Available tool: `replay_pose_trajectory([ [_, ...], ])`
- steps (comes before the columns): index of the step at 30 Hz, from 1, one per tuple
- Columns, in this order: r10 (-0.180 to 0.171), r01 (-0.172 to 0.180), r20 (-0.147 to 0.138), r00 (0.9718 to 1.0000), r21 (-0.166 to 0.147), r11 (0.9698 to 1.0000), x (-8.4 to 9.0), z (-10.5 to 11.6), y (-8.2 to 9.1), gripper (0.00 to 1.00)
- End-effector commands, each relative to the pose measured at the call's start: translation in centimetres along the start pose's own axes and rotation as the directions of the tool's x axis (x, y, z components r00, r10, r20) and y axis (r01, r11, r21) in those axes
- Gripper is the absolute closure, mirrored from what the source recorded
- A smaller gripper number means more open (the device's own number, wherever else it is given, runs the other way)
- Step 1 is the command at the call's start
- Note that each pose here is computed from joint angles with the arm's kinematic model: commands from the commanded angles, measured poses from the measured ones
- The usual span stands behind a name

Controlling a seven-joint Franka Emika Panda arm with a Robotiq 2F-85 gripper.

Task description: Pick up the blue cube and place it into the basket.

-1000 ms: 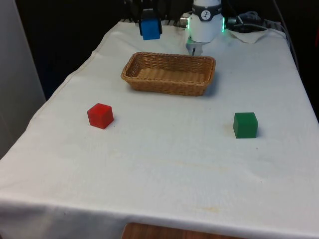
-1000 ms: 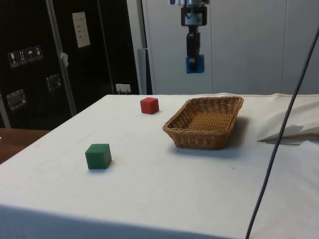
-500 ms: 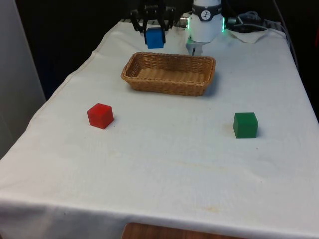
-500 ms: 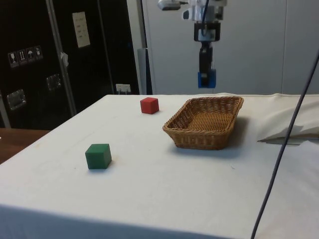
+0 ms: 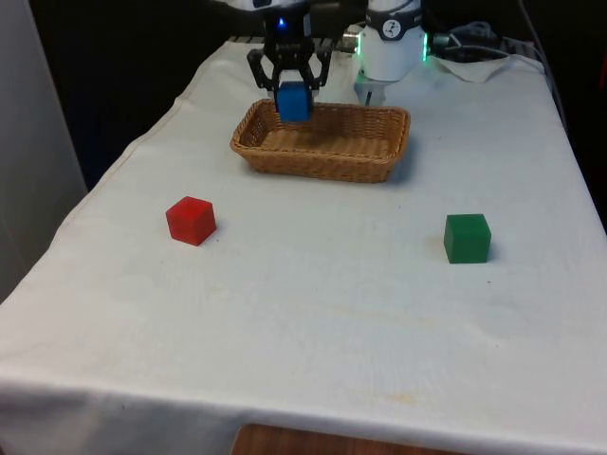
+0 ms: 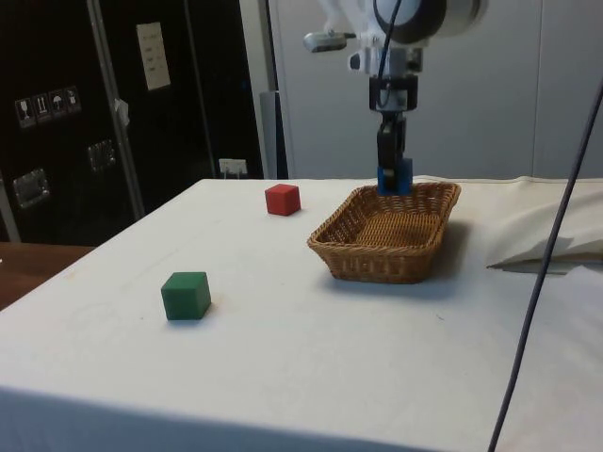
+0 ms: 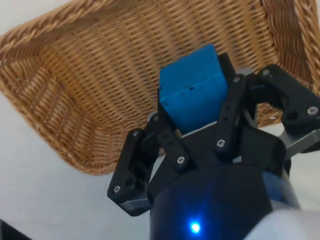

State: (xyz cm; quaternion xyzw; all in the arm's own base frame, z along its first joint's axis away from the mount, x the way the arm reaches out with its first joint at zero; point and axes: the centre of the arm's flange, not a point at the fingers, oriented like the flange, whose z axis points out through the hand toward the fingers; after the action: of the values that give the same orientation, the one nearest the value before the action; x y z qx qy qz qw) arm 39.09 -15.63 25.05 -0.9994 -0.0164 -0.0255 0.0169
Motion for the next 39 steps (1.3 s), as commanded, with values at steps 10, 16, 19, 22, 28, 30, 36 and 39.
replay_pose_trajectory([
  [10, 0.043, -0.043, 0.002, 0.9991, -0.007, 0.9991, -0.2, 2.4, -0.1, 0.99],
  [16, 0.072, -0.072, 0.006, 0.9974, -0.014, 0.9973, -0.3, 4.0, -0.5, 0.99],
  [19, 0.076, -0.075, 0.021, 0.9969, -0.019, 0.9970, -0.4, 4.5, -0.3, 0.99],
  [22, 0.098, -0.098, 0.006, 0.9951, -0.023, 0.9949, -0.3, 5.1, -0.8, 0.99],
  [28, 0.112, -0.111, 0.023, 0.9934, -0.034, 0.9932, -0.4, 6.0, -0.7, 0.99],
  [30, 0.118, -0.118, 0.009, 0.9929, -0.031, 0.9925, -0.5, 5.7, -0.8, 0.99],
  [36, 0.117, -0.116, 0.018, 0.9930, -0.033, 0.9927, -0.5, 5.9, -0.7, 0.99],
  [39, 0.117, -0.116, 0.020, 0.9929, -0.034, 0.9927, -0.5, 6.0, -0.7, 0.91],
])
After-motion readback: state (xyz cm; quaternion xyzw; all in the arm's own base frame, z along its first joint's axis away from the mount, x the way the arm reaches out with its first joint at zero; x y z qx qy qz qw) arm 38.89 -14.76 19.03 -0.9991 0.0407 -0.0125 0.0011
